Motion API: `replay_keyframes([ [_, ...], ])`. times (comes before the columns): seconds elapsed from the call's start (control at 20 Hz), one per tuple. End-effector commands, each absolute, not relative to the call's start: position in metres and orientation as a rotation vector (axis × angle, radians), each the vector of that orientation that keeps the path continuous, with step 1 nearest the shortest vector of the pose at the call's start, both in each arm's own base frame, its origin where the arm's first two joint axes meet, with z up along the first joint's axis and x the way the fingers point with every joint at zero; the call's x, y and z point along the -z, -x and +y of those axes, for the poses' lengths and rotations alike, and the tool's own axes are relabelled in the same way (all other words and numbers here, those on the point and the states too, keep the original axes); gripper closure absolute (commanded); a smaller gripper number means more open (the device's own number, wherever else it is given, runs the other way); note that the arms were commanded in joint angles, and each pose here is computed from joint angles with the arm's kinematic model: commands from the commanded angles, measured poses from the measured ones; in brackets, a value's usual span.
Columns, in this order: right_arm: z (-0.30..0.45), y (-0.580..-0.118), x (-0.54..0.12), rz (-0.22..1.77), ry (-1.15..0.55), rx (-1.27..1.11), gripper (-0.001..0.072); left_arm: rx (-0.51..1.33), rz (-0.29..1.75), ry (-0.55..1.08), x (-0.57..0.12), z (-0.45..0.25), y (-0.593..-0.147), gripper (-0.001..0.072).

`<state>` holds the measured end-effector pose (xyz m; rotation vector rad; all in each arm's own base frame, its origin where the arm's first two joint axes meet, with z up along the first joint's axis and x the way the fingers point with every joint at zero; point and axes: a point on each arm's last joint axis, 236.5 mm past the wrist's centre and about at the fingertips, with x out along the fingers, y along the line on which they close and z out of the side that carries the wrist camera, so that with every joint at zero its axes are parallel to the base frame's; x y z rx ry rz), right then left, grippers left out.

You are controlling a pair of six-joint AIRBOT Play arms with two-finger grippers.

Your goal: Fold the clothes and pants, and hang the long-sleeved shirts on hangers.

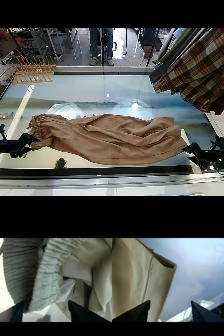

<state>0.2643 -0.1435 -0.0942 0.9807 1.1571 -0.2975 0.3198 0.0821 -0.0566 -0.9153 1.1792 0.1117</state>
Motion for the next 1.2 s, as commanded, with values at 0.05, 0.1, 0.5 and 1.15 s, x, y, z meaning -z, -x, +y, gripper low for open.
replay_keyframes([
  [0.05, -0.136, -0.294, 0.111, 1.131, -0.937, 0.29, 0.0215, -0.124, 1.144, 0.973, 0.06, 0.083, -0.331, 0.0246],
  [0.1, -0.135, -0.3, 0.112, 1.121, -0.924, 0.298, 0.0222, -0.127, 1.145, 0.976, 0.062, 0.084, -0.331, 0.0247],
  [0.5, -0.128, -0.309, 0.073, 1.107, -0.822, 0.196, 0.0698, 0.254, 0.842, 1.112, -0.029, 0.055, -0.384, 0.0693],
  [1.15, -0.124, -0.256, -0.532, -0.126, -0.119, 0.327, 0.0698, 1.287, -1.023, 1.116, -0.63, 0.137, -0.156, 0.0693],
])
